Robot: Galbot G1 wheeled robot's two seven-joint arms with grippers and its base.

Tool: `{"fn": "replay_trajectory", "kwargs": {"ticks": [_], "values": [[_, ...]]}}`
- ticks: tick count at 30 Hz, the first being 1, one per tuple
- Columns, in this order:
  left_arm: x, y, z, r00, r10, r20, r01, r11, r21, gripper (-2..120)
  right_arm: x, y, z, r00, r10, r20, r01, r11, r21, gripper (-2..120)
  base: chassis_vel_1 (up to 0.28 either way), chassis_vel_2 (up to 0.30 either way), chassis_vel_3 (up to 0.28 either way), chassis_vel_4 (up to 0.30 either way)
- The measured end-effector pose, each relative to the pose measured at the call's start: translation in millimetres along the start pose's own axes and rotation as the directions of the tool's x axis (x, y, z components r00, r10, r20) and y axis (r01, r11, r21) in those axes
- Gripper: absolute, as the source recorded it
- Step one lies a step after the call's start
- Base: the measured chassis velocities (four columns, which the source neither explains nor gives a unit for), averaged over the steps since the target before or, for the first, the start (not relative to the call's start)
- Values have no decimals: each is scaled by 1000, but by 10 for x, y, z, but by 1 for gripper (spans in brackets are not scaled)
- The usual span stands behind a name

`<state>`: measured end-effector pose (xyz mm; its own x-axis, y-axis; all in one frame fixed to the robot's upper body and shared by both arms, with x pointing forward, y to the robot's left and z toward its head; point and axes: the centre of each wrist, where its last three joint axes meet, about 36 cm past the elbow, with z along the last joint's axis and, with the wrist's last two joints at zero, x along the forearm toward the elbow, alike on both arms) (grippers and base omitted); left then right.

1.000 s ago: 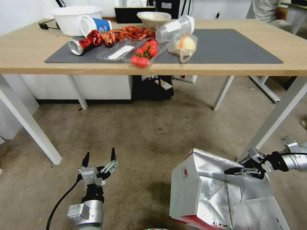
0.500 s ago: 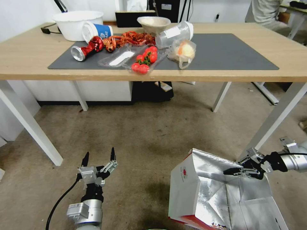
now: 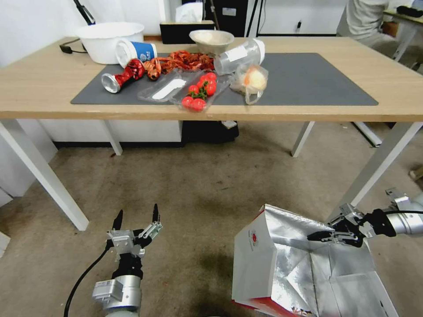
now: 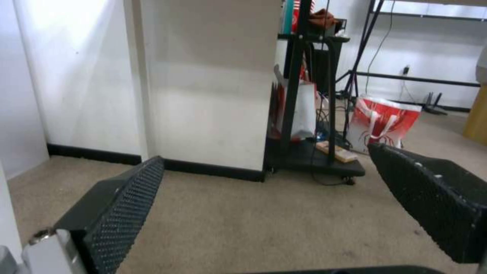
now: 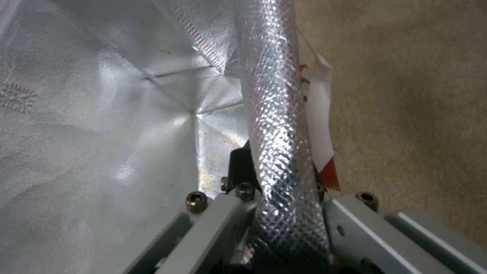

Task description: Pick up the food delivery bag from the floor and place it on the table.

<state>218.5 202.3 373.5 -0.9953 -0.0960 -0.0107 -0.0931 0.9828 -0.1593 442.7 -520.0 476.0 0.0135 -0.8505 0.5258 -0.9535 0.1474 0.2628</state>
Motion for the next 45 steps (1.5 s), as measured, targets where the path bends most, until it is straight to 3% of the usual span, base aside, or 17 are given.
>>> {"fn": "replay_trajectory", "kwargs": {"ticks": [45], "values": [[22, -5, -51, 1000, 9, 12, -9, 1000, -6, 100, 51, 33, -77, 1000, -4, -4, 4, 1000, 11, 0, 0, 0, 0, 0]]}}
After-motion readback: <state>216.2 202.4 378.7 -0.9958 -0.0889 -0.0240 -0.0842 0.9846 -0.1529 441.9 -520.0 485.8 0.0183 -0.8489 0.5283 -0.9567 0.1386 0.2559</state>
